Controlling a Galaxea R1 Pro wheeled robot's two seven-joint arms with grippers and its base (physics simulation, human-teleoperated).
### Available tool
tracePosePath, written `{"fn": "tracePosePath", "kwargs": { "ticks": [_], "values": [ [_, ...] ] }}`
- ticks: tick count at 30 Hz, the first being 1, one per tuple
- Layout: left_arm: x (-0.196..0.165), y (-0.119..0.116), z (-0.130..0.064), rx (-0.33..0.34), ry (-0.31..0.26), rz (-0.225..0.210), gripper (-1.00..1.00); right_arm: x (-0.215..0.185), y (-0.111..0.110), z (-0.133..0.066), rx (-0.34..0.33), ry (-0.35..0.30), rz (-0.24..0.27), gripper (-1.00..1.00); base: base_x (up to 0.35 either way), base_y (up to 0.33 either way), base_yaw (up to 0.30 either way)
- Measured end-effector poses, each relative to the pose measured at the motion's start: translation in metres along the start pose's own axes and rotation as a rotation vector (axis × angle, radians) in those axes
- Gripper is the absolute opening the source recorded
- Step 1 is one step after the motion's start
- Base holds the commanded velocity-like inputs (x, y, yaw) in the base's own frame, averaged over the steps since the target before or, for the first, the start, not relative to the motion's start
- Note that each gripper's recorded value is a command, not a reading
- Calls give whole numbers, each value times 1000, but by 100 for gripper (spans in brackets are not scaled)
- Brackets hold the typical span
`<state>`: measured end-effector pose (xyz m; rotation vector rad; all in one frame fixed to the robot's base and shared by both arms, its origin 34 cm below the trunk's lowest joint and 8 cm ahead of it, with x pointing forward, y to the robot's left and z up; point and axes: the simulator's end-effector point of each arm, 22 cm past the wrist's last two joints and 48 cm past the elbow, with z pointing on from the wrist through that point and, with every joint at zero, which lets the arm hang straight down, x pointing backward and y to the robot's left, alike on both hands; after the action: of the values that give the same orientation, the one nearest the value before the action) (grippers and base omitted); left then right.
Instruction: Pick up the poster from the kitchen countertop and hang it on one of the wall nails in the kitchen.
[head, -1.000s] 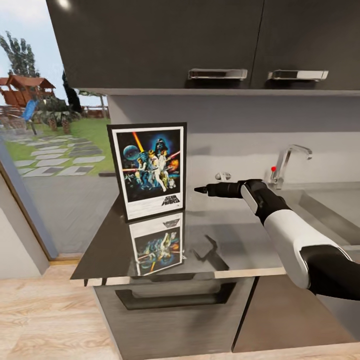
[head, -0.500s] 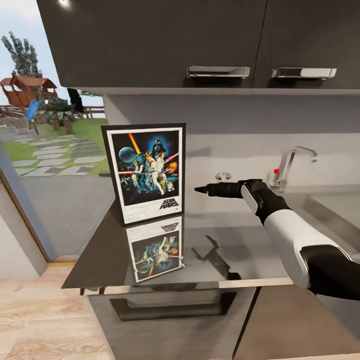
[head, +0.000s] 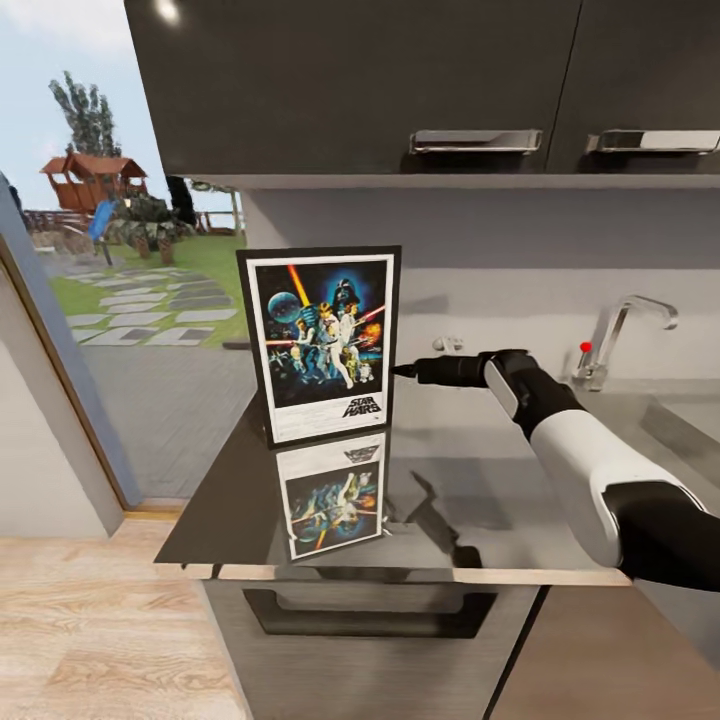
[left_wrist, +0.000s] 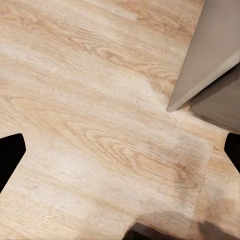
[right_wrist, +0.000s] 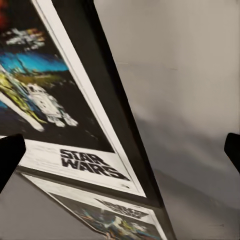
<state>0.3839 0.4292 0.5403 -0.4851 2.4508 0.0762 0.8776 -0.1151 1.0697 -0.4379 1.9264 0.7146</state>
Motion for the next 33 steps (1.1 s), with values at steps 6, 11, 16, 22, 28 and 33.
{"fn": "tracePosePath", "kwargs": {
  "ticks": [6,11,16,22,28,33],
  "values": [
    [0,0,0,0,1,0,100,-10,10,-12,-85,-18,-23,100,0,0,6],
    [1,0,0,0,2,-1,100,-22,10,-21,-113,-70,-82,100,0,0,1],
    [1,-1,0,1,2,-1,100,-24,21,-26,-177,-83,-120,100,0,0,0],
    [1,-1,0,2,2,-1,100,-24,22,-40,-230,-105,-243,100,0,0,0],
    [1,-1,0,2,3,-1,100,-20,13,-45,-223,-100,-276,100,0,0,0],
    [2,-1,0,2,3,-1,100,-19,11,-47,-221,-99,-285,100,1,0,0]
  ]
}}
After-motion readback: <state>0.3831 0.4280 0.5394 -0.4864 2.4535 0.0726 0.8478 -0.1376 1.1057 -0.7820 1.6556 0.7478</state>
